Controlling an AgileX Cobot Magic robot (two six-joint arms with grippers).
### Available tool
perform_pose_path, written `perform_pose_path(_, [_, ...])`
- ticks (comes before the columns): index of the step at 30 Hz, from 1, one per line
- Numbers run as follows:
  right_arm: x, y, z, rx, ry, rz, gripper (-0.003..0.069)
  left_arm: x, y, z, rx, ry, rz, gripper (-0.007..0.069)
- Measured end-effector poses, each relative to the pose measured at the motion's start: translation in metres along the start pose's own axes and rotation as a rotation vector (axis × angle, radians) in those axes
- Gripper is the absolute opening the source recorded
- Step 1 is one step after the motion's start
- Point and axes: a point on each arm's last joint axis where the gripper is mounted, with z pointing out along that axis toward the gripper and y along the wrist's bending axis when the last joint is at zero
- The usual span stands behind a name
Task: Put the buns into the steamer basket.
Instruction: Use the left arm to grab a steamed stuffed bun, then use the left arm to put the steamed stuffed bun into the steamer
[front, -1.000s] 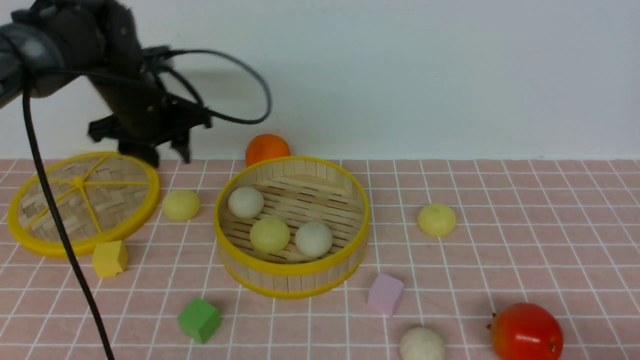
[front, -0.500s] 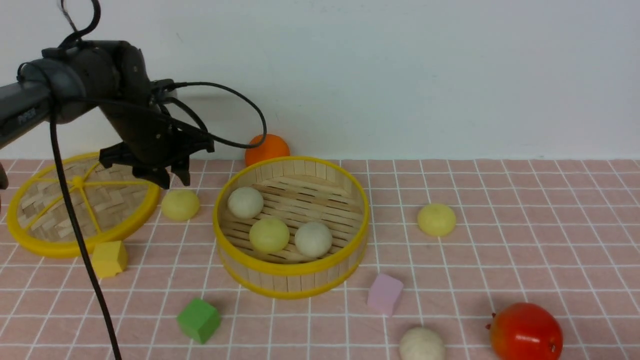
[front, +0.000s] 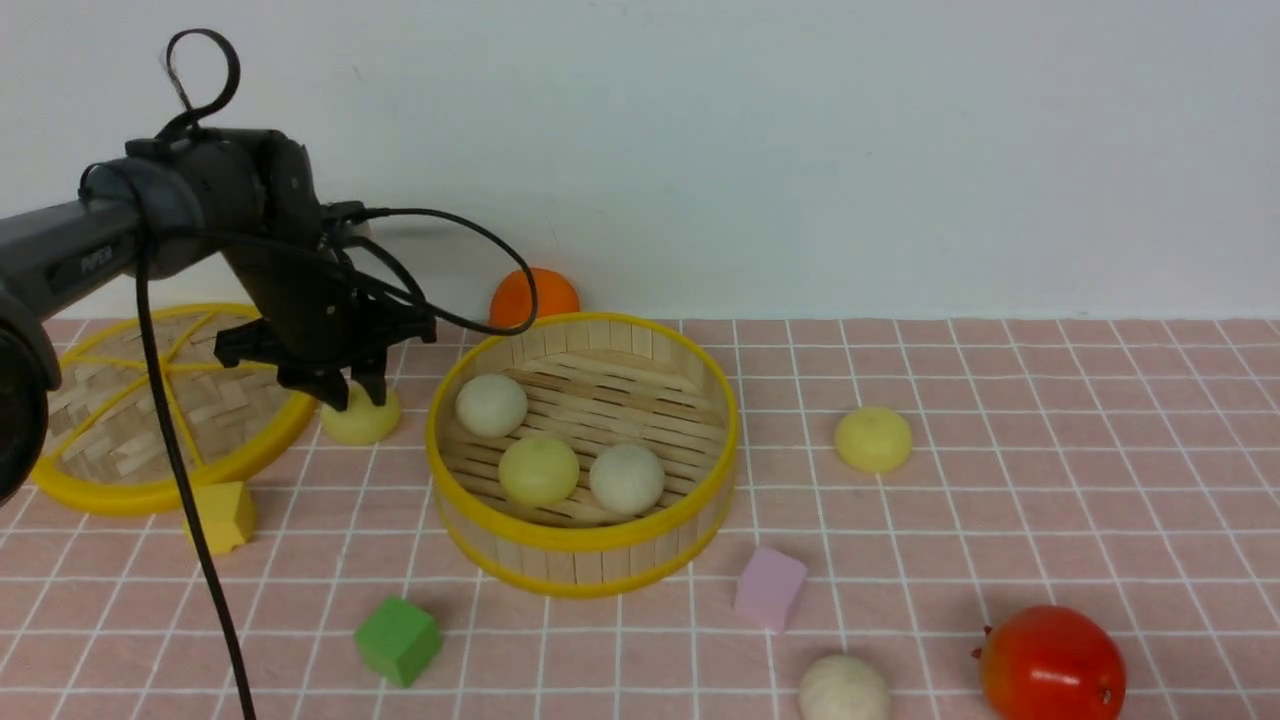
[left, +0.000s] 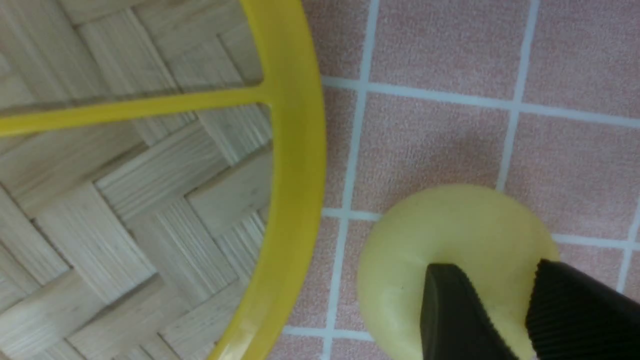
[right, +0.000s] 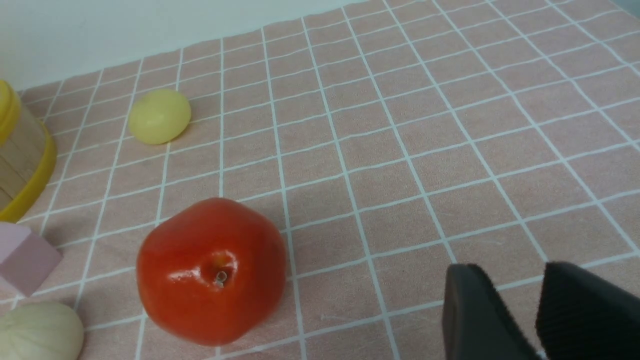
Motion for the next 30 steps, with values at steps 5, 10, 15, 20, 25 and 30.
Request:
perform_pose_path(5, [0.0, 0.0, 0.0, 0.0, 0.0, -0.001, 0.0239, -0.001, 0.0, 0.0, -0.002, -0.006, 0.007, 0.0148])
perform_pose_path(10, [0.0, 0.0, 0.0, 0.0, 0.0, -0.001, 0.0239, -0.003, 0.0, -0.006, -0.014, 0.01, 0.014, 0.0013])
perform_pose_path(15, [0.0, 0.0, 0.0, 0.0, 0.0, -0.001, 0.0239, -0.015, -0.008, -0.034, -0.008, 0.0, 0.024, 0.0013])
perform_pose_path(20, [0.0, 0.0, 0.0, 0.0, 0.0, -0.001, 0.0239, -0.025, -0.046, -0.091, 0.111, -0.103, 0.085, 0.0013])
perform_pose_path(25, [0.0, 0.0, 0.0, 0.0, 0.0, -0.001, 0.0239, -0.007, -0.114, -0.119, 0.268, -0.145, 0.197, 0.0013])
perform_pose_path(30, [0.0, 0.0, 0.0, 0.0, 0.0, -0.001, 0.0239, 0.007, -0.136, -0.091, 0.253, -0.092, 0.248, 0.0013])
